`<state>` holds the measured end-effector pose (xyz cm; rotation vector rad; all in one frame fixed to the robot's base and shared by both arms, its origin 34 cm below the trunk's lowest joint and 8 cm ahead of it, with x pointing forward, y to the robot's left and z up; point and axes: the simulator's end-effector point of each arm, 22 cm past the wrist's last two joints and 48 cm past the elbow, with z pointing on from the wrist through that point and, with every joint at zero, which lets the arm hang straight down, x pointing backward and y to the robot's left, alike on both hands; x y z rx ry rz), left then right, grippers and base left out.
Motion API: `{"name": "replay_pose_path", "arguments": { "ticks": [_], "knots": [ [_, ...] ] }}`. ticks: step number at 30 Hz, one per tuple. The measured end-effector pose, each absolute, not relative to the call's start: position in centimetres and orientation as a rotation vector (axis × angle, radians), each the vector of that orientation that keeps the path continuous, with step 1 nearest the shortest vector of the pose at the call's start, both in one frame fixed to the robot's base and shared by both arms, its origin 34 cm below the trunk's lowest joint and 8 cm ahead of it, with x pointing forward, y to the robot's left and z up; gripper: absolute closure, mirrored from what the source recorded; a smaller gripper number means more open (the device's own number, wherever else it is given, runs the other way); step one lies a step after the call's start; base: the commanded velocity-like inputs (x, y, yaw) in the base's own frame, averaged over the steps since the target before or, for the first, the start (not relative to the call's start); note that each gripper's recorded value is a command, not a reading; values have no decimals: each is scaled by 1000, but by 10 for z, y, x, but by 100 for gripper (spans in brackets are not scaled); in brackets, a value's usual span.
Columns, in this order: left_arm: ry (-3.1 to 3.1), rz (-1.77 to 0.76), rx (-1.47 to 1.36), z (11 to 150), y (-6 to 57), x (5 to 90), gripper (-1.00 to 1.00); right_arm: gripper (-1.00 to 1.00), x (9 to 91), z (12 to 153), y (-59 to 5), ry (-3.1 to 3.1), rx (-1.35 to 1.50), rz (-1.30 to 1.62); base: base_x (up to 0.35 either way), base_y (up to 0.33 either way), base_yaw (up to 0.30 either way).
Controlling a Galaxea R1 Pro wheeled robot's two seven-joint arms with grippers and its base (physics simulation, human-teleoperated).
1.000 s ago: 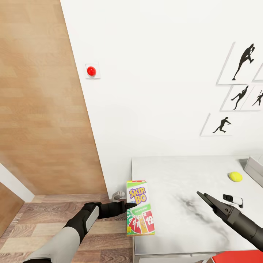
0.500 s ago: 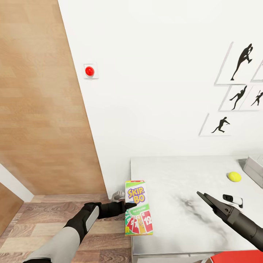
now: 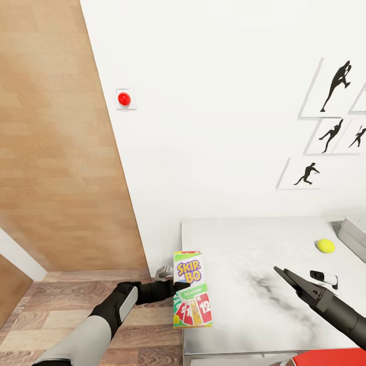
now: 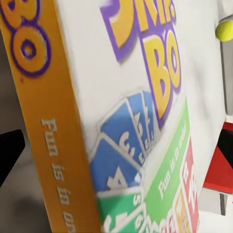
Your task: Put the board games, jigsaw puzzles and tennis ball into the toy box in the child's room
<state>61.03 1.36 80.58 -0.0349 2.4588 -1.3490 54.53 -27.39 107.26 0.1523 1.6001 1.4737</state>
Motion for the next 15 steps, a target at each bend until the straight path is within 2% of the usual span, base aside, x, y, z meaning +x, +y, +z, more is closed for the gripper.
{"name": "replay_pose_path", "arguments": {
  "ticks": [15],
  "knots": [
    [2410, -1441, -53, 821, 7, 609, 100, -100, 545, 1074, -275, 1603, 152, 1470, 0, 0, 0]
  ]
}}
